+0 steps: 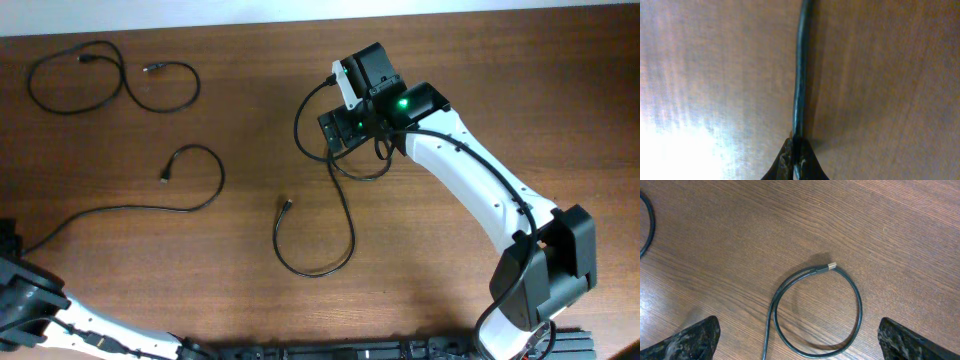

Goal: Untangle cables

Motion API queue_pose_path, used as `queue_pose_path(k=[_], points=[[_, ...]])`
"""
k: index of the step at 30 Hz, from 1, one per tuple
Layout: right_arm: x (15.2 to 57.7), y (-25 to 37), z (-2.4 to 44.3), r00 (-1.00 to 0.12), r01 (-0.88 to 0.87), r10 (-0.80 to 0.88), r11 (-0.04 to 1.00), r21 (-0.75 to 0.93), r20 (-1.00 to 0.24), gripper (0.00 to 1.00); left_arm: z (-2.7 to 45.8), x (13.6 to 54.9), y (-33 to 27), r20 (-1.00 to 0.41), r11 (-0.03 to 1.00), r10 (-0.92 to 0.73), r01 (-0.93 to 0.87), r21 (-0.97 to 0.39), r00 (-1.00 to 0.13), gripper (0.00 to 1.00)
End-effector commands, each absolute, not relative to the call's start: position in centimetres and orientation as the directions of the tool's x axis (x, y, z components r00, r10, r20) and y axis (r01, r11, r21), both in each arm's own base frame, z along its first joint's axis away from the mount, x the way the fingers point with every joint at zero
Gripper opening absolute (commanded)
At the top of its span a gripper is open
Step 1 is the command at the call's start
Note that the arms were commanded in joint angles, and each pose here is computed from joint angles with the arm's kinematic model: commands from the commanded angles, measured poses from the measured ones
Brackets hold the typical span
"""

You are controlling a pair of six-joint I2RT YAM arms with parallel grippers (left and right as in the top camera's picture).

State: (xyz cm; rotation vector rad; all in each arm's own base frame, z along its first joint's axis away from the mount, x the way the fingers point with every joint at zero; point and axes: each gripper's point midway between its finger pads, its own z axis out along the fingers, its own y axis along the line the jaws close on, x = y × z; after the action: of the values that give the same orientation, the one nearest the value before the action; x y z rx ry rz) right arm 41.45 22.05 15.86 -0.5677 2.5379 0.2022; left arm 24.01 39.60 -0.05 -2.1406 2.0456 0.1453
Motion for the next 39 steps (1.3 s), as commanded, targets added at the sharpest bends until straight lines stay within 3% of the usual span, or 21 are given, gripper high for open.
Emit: queue_pose_path(k=[1,11,18,24,29,30,31,32,34,35,36,39], points=[[41.2,22.4,15.3,-0.777,-0.443,-0.363,0.896,0.037,-0.514,0.98,-2.1,28.0,35.8,-0.061,0.083,-0.995,-0.986,-0.143,-0.075,0.0],[41.6,22.6,15.5,-0.767,-0.444,-0.358,0.895,0.037,-0.533,0.98,4.7,30.0,34.7,-0.149,0.145,-0.982,-0.97,-0.196,-0.116,0.0],[41.7,22.6,15.6,-0.766,-0.444,-0.358,0.895,0.037,-0.534,0.98,9.5,29.5,32.9,-0.156,0.081,-0.987,-0.971,-0.226,-0.046,0.0],[41.8,22.7,15.7,-0.762,-0.444,-0.355,0.895,0.038,-0.542,0.98,9.8,28.9,32.9,-0.172,0.078,-0.984,-0.977,-0.199,-0.044,0.0],[41.9,22.7,15.7,-0.761,-0.444,-0.355,0.895,0.038,-0.544,0.98,9.7,27.2,34.6,-0.255,0.057,-0.966,-0.994,-0.093,-0.032,0.0],[41.9,22.8,15.8,-0.759,-0.445,-0.354,0.894,0.04,-0.546,0.98,9.4,27.3,34.8,-0.259,0.064,-0.965,-0.994,-0.091,-0.038,0.04],[41.7,23.2,15.8,-0.758,-0.458,-0.353,0.887,0.063,-0.548,0.98,9.2,27.4,34.8,-0.255,0.067,-0.966,-0.993,-0.093,-0.041,0.16],[41.3,24.1,16.0,-0.757,-0.486,-0.353,0.867,0.112,-0.551,0.98,8.9,28.1,34.5,-0.239,0.124,-0.967,-0.986,-0.115,-0.093,0.4],[40.5,26.0,16.5,-0.751,-0.536,-0.35,0.819,0.206,-0.56,0.98,8.6,30.4,33.4,-0.207,0.29,-0.947,-0.933,-0.211,-0.248,0.67],[40.4,26.5,16.7,-0.746,-0.55,-0.348,0.802,0.231,-0.567,0.98,8.6,31.6,32.7,-0.203,0.373,-0.923,-0.889,-0.267,-0.327,0.89],[40.4,26.7,16.8,-0.744,-0.555,-0.347,0.797,0.239,-0.571,0.98,8.6,32.4,32.2,-0.201,0.42,-0.906,-0.854,-0.306,-0.373,1.0],[40.3,26.6,16.7,-0.746,-0.553,-0.349,0.8,0.235,-0.568,0.98,9.4,34.3,30.4,-0.211,0.522,-0.851,-0.742,-0.42,-0.48,0.99]])
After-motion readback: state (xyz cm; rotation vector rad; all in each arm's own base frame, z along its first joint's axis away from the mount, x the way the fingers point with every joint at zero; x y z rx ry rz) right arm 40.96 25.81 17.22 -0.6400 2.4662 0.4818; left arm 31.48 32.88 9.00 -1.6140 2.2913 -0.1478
